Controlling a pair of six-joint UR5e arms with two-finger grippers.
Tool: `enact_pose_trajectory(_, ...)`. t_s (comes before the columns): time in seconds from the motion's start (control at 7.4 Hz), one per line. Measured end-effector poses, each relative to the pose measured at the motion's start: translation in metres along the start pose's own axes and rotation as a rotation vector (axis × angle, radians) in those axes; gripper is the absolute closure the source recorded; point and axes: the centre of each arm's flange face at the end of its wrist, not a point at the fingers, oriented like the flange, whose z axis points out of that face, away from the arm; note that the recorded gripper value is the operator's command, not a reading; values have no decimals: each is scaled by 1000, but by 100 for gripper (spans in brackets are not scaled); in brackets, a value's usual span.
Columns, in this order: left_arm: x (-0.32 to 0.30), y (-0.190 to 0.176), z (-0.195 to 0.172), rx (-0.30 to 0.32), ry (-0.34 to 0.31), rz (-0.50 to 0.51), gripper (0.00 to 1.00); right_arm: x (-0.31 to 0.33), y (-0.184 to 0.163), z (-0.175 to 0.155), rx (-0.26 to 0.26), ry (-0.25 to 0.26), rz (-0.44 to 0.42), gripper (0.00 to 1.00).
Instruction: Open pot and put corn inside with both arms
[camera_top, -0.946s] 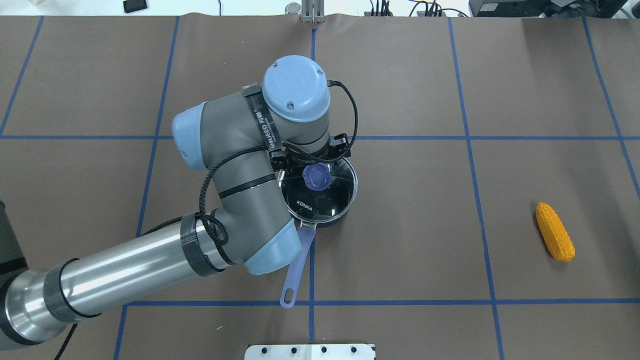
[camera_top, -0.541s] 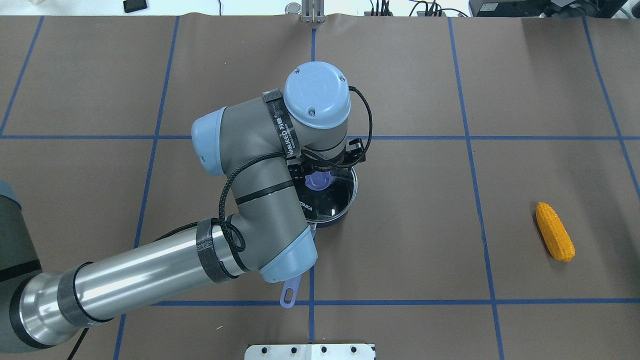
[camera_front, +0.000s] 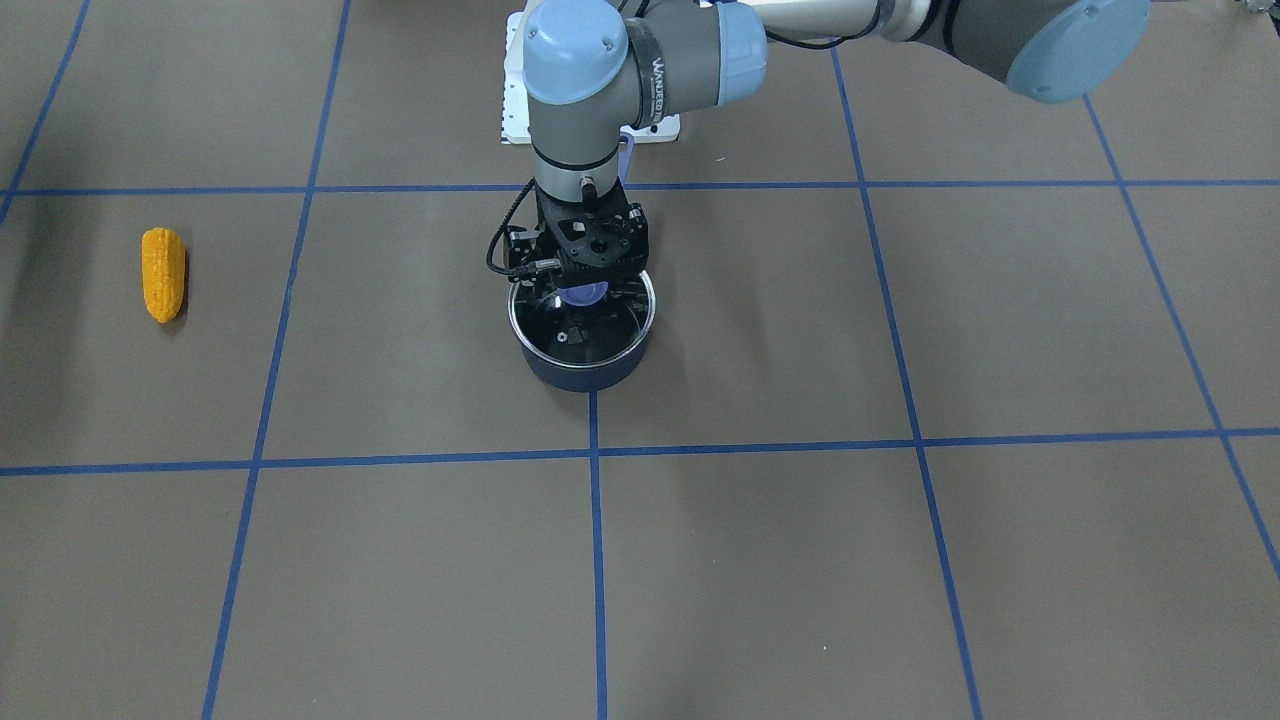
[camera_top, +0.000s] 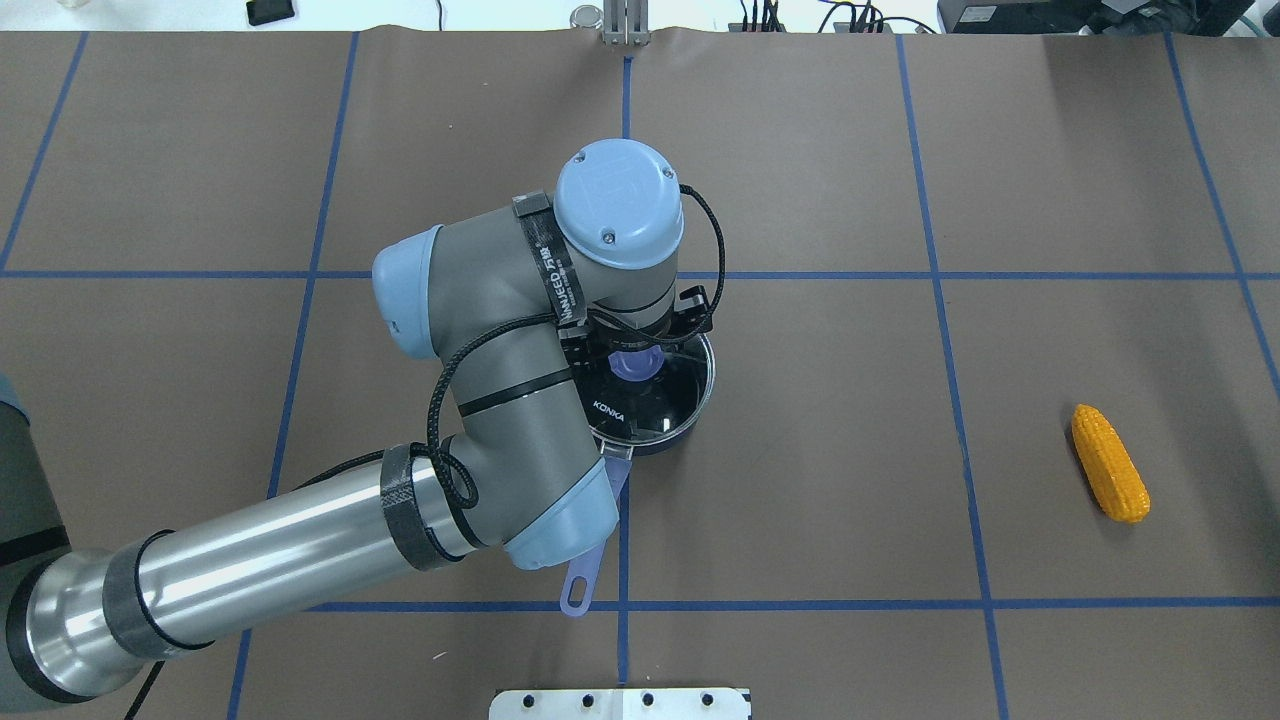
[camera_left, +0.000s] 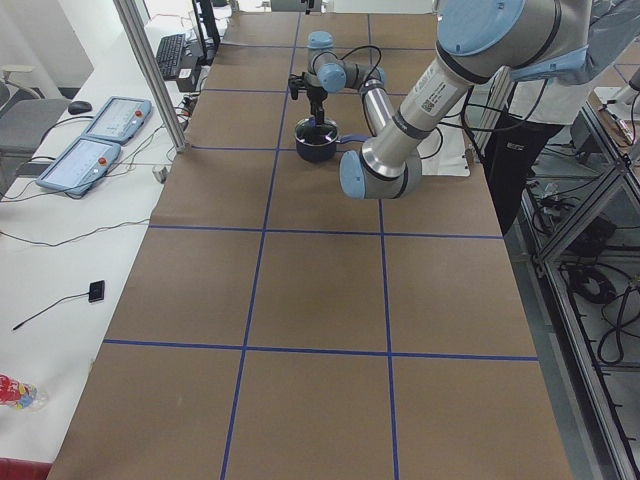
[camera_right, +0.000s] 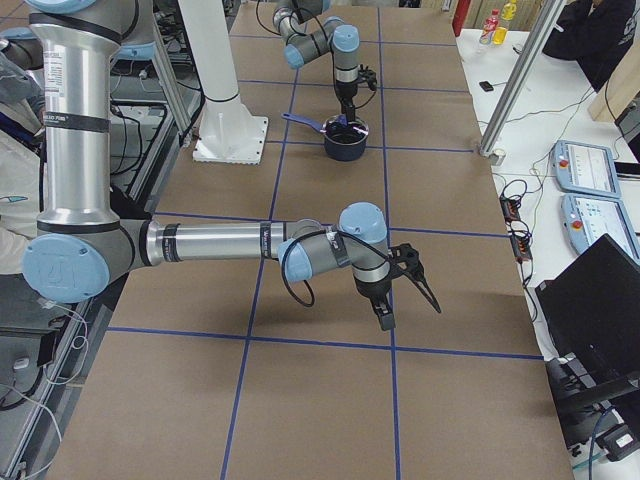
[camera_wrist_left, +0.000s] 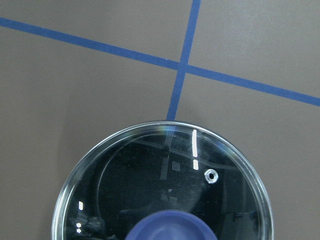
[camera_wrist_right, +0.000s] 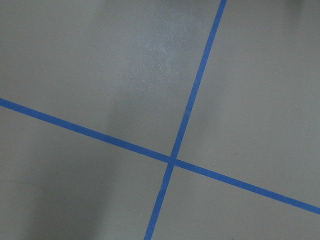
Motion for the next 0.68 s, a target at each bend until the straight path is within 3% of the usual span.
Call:
enact_pose_trajectory(0.14,-1,0,1,0,-2,0,23,0,0,0,0,0,0,0)
enact_pose_trajectory(0.27,-1,0,1,1,-1,1,27,0,0,0,0,0,0,0)
enact_pose_trajectory(0.68,2,5,0,-1,8,9,27,0,-1,0,0,1,0,0)
